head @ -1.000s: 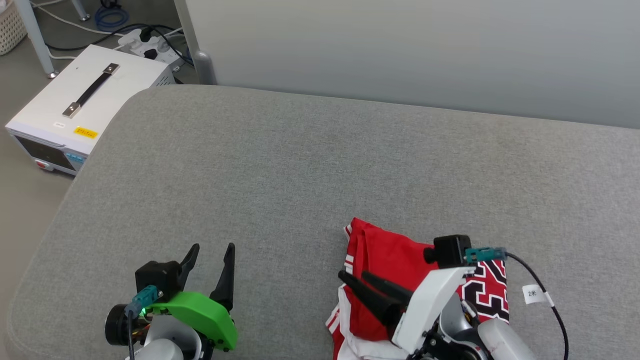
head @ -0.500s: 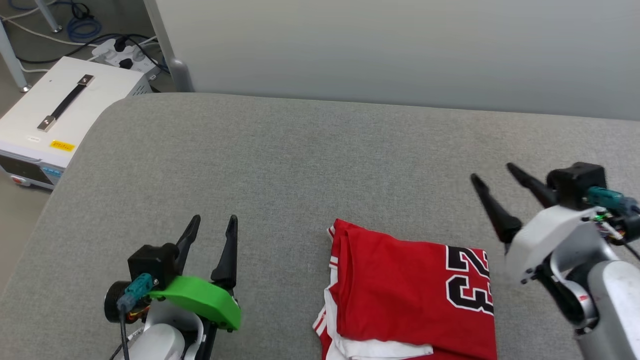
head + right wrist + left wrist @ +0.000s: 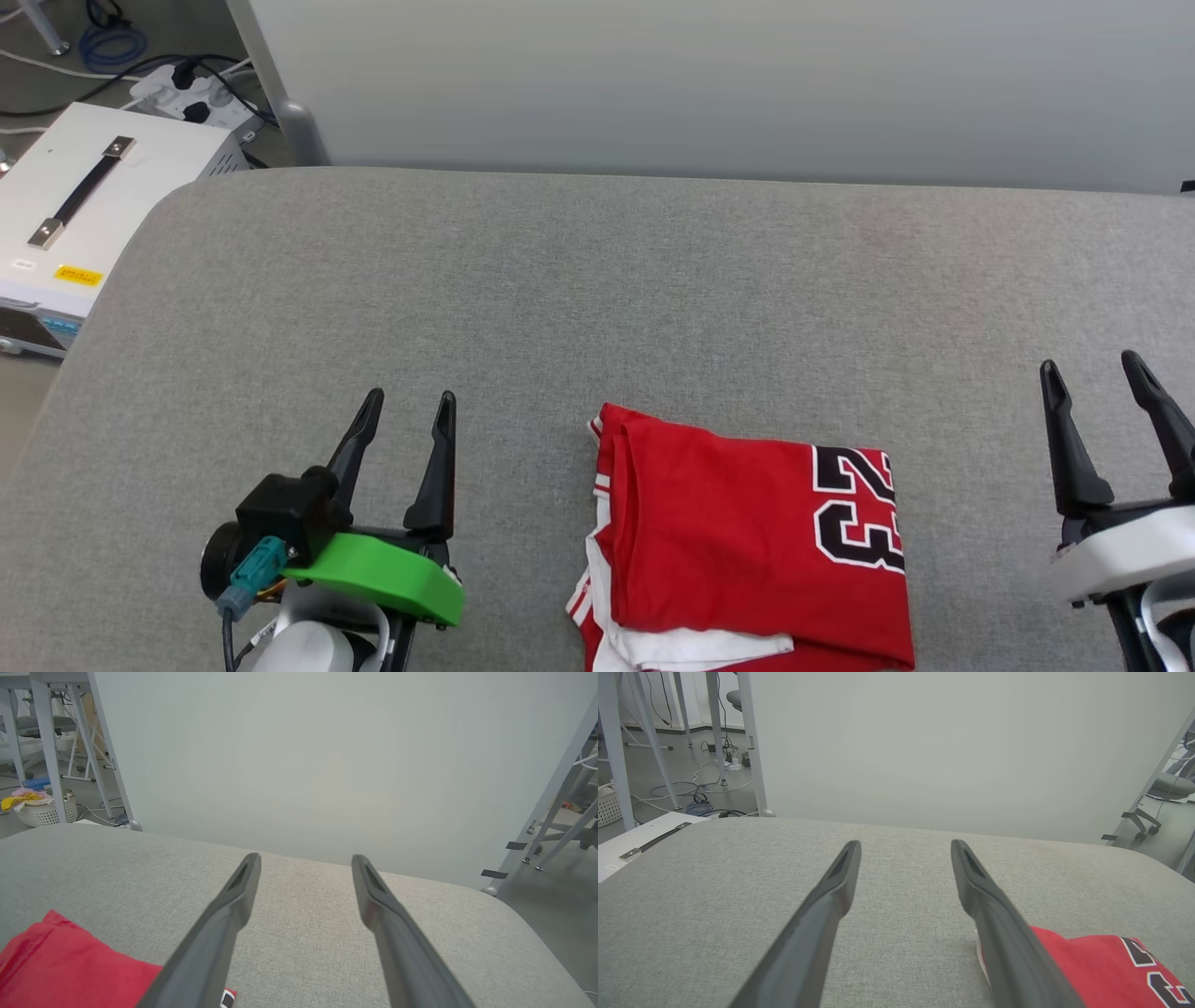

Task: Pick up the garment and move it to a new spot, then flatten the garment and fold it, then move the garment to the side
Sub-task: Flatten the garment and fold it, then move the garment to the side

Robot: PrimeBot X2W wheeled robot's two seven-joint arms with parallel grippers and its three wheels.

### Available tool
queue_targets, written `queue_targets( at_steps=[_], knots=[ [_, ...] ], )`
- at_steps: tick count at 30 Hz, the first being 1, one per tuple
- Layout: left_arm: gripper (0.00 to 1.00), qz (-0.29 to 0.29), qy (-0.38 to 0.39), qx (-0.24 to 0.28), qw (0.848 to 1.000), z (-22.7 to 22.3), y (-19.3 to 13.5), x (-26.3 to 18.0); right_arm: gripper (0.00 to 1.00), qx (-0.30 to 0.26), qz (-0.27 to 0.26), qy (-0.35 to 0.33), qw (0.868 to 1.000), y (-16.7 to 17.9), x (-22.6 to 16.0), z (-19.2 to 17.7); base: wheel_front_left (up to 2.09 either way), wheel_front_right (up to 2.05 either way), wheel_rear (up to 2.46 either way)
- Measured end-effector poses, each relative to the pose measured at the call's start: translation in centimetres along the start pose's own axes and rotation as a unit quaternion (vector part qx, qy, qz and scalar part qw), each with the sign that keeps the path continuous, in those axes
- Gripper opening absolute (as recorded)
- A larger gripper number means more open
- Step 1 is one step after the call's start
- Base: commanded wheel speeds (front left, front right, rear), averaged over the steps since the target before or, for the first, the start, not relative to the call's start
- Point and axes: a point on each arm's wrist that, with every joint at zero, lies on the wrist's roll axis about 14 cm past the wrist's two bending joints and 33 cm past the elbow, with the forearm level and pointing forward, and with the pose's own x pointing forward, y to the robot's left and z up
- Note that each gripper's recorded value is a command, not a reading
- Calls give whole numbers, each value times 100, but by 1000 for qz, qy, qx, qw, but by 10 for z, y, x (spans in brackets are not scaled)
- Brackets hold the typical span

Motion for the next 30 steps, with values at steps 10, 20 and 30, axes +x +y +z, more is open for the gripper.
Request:
queue_targets(
  at_steps=[10,20,30],
  knots=[
    [100,-8,8,-4,1000,-12,-5,-2,100,41,-35,8,999,3,-21,-20,0,0,0],
    [100,-5,6,0,1000,-14,-2,-2,100,47,-24,17,998,13,-18,-26,0,0,0],
    [100,-2,23,1,1000,-27,0,-2,100,52,21,132,990,34,-17,-65,0,0,0]
  ],
)
